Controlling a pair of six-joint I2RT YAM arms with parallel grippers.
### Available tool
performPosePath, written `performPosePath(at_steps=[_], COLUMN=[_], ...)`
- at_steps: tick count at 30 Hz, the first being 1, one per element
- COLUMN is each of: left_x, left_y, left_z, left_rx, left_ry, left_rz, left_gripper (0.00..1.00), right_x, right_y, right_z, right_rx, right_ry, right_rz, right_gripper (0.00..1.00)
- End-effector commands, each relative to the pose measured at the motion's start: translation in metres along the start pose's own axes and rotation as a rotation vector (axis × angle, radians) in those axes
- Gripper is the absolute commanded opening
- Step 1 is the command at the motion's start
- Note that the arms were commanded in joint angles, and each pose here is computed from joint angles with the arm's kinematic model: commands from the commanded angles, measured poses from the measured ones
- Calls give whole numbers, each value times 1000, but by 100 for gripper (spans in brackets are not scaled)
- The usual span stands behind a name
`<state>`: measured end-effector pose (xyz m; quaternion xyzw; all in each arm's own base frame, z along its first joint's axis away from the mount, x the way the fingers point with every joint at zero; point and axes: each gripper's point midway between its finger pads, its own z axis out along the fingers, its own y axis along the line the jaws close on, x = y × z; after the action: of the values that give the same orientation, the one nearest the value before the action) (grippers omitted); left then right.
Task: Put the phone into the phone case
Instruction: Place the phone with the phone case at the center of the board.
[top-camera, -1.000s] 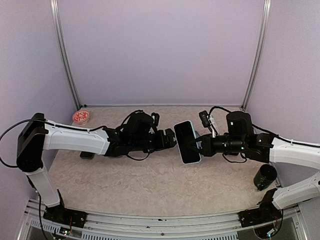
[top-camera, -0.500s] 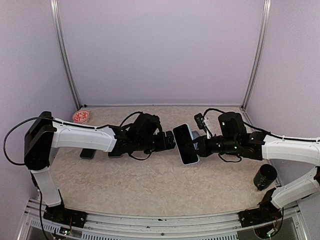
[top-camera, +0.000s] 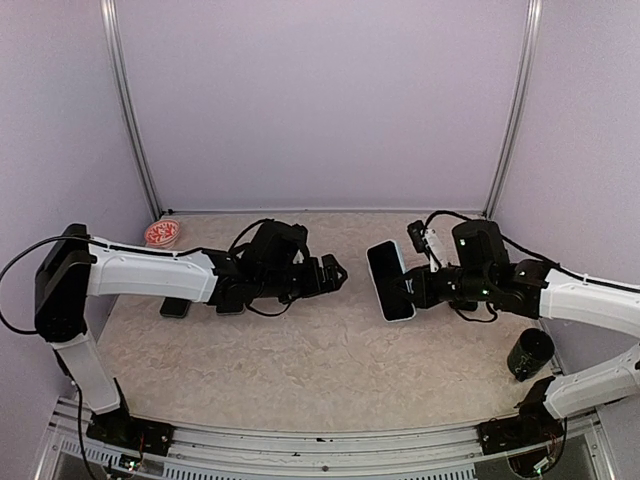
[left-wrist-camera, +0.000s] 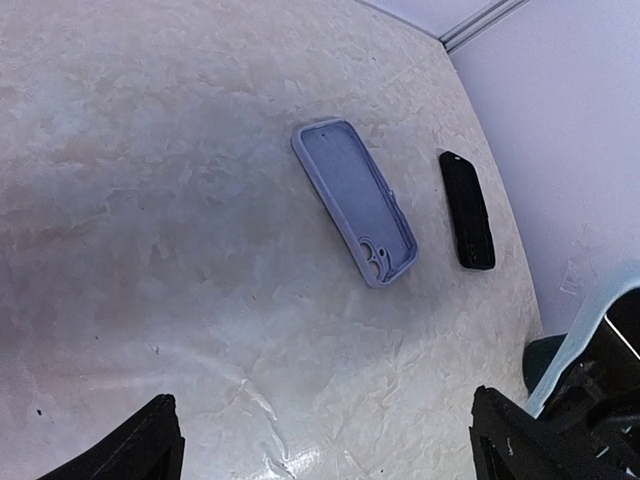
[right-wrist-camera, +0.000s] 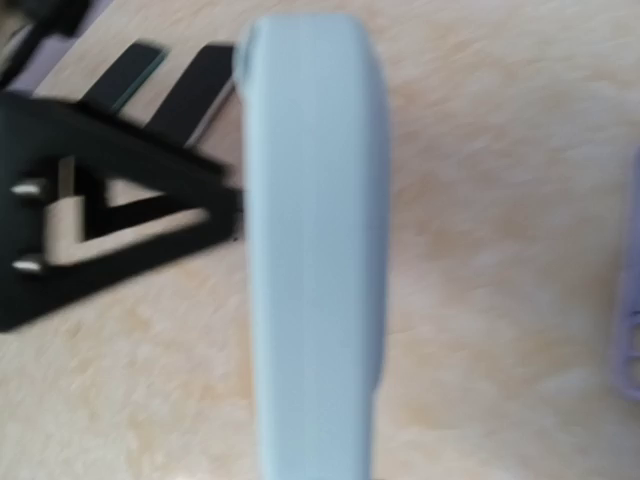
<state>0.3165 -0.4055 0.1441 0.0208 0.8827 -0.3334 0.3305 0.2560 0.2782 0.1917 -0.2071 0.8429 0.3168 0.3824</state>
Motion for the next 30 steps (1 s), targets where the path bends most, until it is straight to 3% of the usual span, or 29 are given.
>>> performPosePath(at_steps=[1, 8, 12, 19, 30], left_x=[-18, -22, -28, -49, -67], left_y=[6, 28, 44, 67, 129], left_z=[-21, -37, -48, -80, -132], left_rx=[27, 5, -24, -86, -202], left_ry=[-42, -56, -75, -130, -213], left_rz=[-26, -40, -55, -69, -134], left_gripper=[99, 99, 99, 99, 99], right_x=[-44, -55, -60, -61, -52], right_y=[-21, -53, -60, -54, -47], right_z=[-27, -26, -13, 51, 157], right_rx=[40, 18, -77, -278, -264], right_ry=[-121, -100, -75, 25, 124], right_rz=[24, 108, 170, 310, 424], right_gripper=[0, 0, 0, 0, 0])
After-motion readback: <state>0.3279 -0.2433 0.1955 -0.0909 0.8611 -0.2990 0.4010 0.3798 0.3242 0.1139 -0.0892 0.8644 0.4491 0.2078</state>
